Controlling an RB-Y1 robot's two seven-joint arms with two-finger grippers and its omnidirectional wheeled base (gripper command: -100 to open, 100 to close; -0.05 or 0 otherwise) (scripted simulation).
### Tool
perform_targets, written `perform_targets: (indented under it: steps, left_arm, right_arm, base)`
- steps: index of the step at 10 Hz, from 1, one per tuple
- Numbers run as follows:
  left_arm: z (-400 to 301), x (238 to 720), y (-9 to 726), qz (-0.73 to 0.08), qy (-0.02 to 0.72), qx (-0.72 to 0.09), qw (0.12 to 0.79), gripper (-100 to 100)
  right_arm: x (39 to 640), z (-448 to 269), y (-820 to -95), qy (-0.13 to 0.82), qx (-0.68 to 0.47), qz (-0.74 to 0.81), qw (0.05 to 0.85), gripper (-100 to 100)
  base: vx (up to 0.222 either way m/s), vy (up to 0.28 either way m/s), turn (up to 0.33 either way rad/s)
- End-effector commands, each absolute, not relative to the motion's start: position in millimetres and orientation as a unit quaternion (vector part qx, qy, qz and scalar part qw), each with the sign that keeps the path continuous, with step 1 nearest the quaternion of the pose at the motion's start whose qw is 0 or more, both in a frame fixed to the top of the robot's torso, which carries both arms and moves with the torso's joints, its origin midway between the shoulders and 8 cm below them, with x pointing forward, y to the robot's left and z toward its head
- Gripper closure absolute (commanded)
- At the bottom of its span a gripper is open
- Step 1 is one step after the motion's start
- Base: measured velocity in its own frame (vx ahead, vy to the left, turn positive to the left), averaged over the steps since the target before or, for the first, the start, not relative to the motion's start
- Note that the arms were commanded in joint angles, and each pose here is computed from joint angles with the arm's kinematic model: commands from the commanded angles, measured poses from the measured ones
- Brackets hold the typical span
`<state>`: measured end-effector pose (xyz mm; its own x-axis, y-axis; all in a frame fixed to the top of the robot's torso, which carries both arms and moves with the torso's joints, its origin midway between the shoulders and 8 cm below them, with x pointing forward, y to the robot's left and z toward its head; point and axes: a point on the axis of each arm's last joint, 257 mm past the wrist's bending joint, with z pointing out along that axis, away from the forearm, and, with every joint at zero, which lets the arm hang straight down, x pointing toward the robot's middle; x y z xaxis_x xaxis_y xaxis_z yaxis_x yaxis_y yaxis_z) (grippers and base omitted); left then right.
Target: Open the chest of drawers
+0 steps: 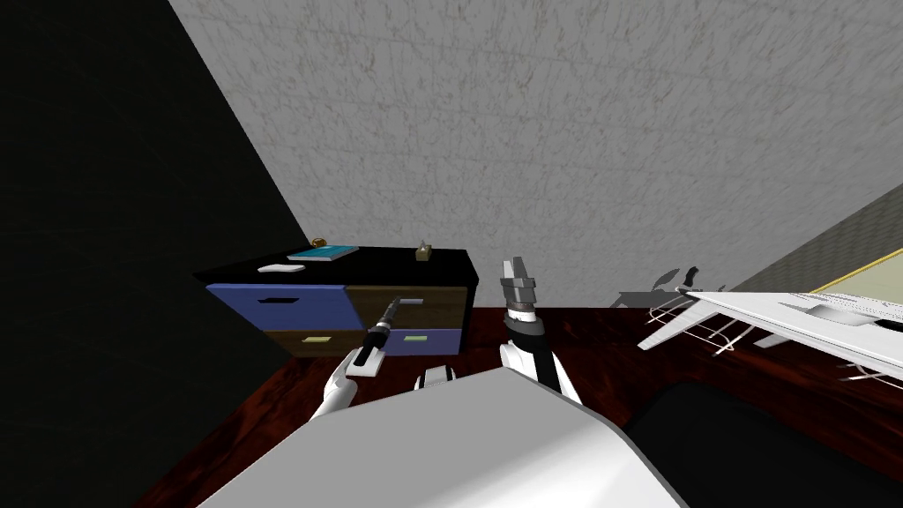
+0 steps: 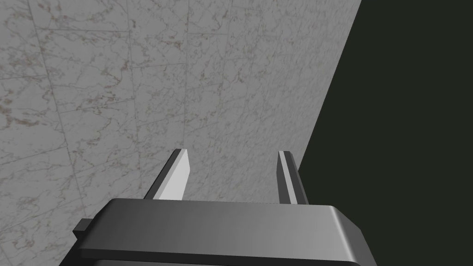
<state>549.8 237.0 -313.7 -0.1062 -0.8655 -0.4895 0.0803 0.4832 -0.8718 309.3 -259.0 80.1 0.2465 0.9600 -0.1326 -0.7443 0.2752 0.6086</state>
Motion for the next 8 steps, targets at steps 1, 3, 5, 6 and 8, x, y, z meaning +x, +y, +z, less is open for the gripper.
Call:
perform_targets:
  steps: [1,3,5,6,8]
  left_arm:
    - [-310,563,240,-0.4,0.622,-0.316,0.594,-100]
    - [-310,573,236,-0.4,0.626,-0.314,0.591,-100]
    - [-304,584,238,-0.4,0.621,-0.317,0.595,-100]
    - [-303,591,236,-0.4,0.623,-0.316,0.593,-100]
    - [-304,602,238,-0.397,0.623,-0.322,0.591,-100]
  right_arm:
    - [309,80,-259,0.248,0.217,0.561,0.759,0]
    - [309,80,-259,0.248,0.217,0.561,0.759,0]
    - [309,80,-259,0.248,0.217,0.561,0.759,0]
    - [309,80,-259,0.248,0.217,0.561,0.759,0]
    - [309,80,-259,0.248,0.217,0.561,0.759,0]
  base:
    - [-0.062,0.002,-0.011]
    - [-0.054,-0.003,-0.006]
    - [-0.039,-0.001,-0.005]
    - [-0.081,-0.001,-0.007]
    - [-0.053,0.005,-0.008]
